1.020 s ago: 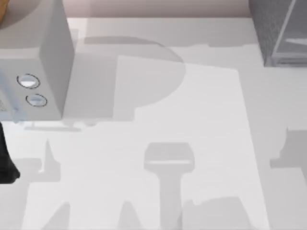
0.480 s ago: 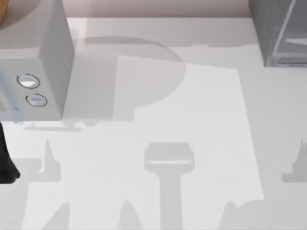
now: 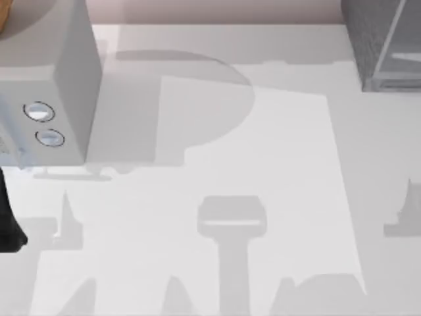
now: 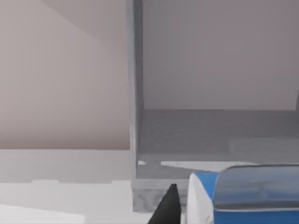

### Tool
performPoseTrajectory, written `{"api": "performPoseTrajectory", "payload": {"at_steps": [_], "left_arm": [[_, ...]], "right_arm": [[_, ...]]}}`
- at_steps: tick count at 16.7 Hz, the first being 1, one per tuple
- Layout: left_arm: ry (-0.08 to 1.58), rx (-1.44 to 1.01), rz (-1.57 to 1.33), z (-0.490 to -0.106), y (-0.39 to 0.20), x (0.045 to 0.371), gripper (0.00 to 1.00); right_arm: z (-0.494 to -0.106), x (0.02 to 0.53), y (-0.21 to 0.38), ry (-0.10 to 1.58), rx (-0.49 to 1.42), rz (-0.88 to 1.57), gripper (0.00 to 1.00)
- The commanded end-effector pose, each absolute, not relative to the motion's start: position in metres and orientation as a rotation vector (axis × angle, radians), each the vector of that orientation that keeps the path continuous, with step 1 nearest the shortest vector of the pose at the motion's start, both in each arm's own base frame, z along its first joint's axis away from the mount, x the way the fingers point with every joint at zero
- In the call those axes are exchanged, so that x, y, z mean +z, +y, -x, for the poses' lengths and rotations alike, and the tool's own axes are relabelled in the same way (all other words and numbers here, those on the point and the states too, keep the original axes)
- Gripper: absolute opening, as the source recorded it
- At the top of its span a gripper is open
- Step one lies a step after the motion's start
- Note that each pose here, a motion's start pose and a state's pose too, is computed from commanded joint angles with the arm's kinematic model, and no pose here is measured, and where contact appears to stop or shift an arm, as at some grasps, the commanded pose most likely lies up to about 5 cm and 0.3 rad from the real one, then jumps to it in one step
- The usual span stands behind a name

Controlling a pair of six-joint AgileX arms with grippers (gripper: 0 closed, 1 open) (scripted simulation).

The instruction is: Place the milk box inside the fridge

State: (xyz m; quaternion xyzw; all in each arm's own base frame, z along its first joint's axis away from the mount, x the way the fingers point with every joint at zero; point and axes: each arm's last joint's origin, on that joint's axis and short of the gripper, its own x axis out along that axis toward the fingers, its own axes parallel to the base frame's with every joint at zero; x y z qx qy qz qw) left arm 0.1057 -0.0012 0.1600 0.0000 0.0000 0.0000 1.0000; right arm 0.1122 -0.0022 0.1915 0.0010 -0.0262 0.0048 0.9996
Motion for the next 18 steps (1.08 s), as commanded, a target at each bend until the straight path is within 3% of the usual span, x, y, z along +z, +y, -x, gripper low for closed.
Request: {"api": "performPoseTrajectory", "payload": {"at_steps": [4, 9, 14, 18], "left_arm": [[0.000, 0.000, 0.000, -0.106, -0.001, 0.160, 1.00], [0.000, 0.000, 0.000, -0.106, -0.001, 0.160, 1.00], [0.000, 0.000, 0.000, -0.106, -0.001, 0.160, 1.00], [0.000, 0.000, 0.000, -0.106, -0.001, 0.160, 1.00]], "right_arm": [[-0.141, 0.232, -0.007, -0.081, 0.009, 0.006, 0.00], [-0.222, 0.258, -0.025, -0.061, 0.001, 0.014, 0.00], [-0.322, 0.220, -0.059, -0.012, -0.004, 0.008, 0.00], [-0.376, 0.161, -0.085, 0.012, -0.003, -0.001, 0.00]]}}
